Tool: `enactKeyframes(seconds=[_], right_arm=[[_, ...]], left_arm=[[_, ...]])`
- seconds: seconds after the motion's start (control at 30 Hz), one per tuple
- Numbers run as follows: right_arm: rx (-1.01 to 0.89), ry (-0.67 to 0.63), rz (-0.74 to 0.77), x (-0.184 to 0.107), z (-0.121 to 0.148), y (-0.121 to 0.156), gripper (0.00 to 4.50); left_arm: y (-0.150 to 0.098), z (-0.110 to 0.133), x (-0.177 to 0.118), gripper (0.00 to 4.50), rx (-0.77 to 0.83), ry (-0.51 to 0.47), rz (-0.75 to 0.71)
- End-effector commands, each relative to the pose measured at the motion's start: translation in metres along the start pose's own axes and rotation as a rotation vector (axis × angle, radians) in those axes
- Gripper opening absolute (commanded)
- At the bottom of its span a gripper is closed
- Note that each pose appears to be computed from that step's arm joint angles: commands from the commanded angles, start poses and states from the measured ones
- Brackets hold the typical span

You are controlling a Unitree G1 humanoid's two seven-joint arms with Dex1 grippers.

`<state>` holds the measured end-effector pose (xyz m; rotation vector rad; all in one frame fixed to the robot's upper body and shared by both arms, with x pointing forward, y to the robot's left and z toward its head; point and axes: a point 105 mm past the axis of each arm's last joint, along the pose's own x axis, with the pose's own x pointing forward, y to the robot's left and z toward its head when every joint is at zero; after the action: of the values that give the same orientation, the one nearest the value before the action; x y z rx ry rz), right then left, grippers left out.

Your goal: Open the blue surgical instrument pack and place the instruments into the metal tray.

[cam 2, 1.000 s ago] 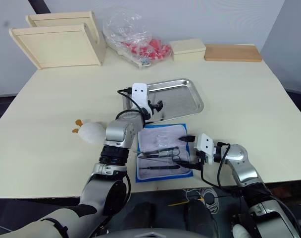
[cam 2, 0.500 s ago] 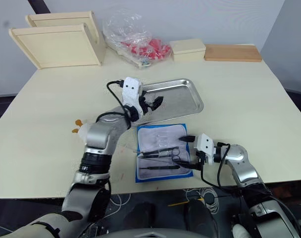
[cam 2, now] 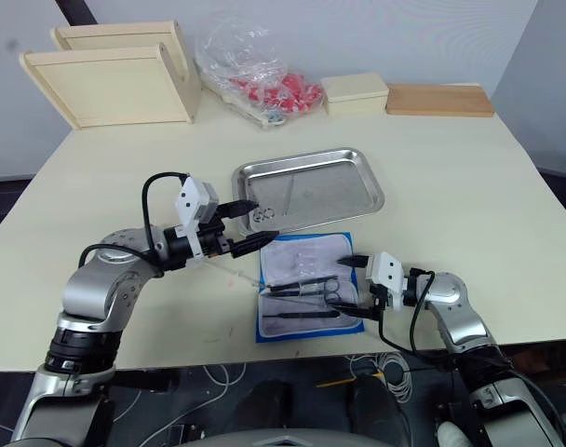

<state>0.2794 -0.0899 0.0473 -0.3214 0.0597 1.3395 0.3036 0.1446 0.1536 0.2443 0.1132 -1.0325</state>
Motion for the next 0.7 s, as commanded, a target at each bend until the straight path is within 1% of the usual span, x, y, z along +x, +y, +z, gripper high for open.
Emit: enactKeyframes(seconds=[0.03,0.17,0.2,0.3,0.5,0.7], right_arm=[[0.117,0.158,0.065,-0.006,-0.043,0.025,4.5],[0.117,0.159,0.065,-0.007,-0.043,0.024,4.5],[0.117,0.159,0.065,-0.007,-0.043,0.024,4.5],[0.118,0.159,0.066,-0.008,-0.043,0.026,4.5],[0.124,0.161,0.065,-0.009,-0.045,0.028,4.5],[0.122,0.164,0.066,-0.01,-0.045,0.028,4.5]], left_arm=[[-0.014,0.007,-0.019,4.27,0.121,0.007,-0.144],[-0.017,-0.002,-0.035,4.27,0.132,0.073,-0.23],[-0.018,-0.004,-0.037,4.43,0.142,0.086,-0.246],[-0.022,-0.007,-0.047,4.43,0.164,0.119,-0.313],[-0.025,-0.003,-0.059,4.43,0.229,0.155,-0.405],[-0.028,-0.001,-0.068,4.43,0.247,0.172,-0.473]])
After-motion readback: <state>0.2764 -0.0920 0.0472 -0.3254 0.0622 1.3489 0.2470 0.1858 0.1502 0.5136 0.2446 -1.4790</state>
